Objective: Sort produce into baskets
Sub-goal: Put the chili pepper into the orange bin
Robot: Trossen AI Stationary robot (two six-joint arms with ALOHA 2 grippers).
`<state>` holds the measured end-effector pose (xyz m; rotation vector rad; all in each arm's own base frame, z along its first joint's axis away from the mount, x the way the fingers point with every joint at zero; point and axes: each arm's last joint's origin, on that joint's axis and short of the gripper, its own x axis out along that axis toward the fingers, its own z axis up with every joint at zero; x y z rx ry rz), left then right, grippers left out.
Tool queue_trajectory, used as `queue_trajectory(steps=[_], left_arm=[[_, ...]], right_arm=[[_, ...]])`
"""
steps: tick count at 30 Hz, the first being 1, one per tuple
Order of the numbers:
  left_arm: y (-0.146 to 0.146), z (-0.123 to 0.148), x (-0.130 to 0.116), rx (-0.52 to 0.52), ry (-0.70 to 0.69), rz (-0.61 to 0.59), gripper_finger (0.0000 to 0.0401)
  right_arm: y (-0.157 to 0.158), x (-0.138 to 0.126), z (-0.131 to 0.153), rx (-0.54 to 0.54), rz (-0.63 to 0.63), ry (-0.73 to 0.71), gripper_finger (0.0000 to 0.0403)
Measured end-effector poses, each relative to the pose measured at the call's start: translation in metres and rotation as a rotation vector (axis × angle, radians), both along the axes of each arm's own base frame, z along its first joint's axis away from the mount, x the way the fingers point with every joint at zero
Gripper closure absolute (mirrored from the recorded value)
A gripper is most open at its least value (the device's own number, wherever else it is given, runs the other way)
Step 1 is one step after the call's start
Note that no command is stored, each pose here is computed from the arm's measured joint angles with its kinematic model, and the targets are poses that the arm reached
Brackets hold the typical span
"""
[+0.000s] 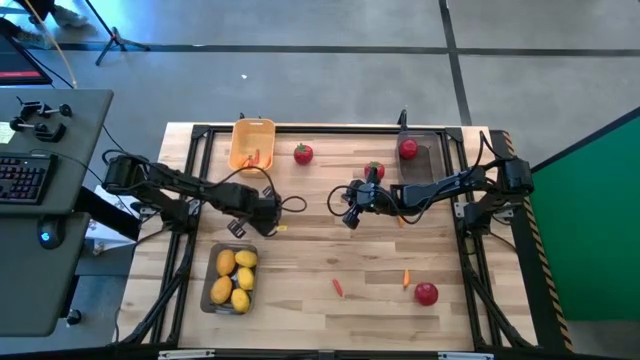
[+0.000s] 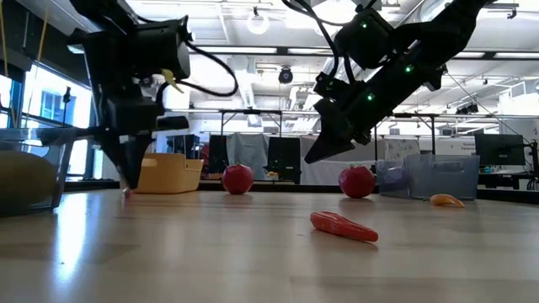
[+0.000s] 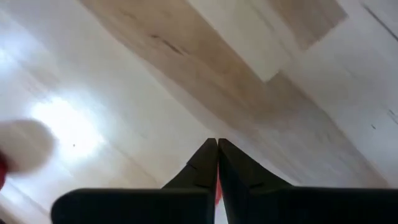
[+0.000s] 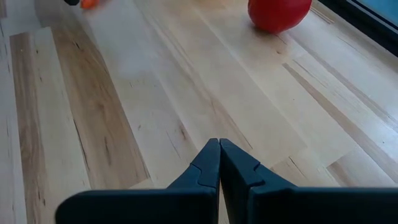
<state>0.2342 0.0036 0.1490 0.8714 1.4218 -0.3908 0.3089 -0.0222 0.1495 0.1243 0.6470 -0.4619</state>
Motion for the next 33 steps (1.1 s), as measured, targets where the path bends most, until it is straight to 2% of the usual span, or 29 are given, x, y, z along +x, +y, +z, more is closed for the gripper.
queue_trajectory(steps=[6,12,17,20,23,27,33], left_arm=[[0.001,0.002,0.001,-0.009,-0.020,0.069,0.0383],[0.006,0.002,0.000,-0.021,-0.011,0.106,0.0330],[0.022,-0.003,-0.001,0.006,-0.020,0.271,0.0282],[0.030,-0.009,-0.001,0.010,-0.007,0.371,0.0268],[0.034,-0.016,0.001,-0.032,0.020,0.426,0.0267],[0.034,-0.019,0.002,-0.030,0.042,0.439,0.0282],[0.036,-0.009,0.009,-0.048,0.027,0.436,0.0346]], right_arm=[[0.000,0.000,0.000,-0.006,0.005,0.004,0.0403],[0.000,0.000,0.000,-0.016,0.014,0.010,0.0403],[0.000,0.000,0.000,-0.016,0.014,0.011,0.0403],[0.000,0.000,0.000,-0.016,0.014,0.010,0.0403],[0.000,0.000,0.000,-0.016,0.014,0.010,0.0403],[0.000,0.000,0.000,-0.016,0.013,0.012,0.0403],[0.000,0.000,0.000,-0.016,0.014,0.012,0.0403]])
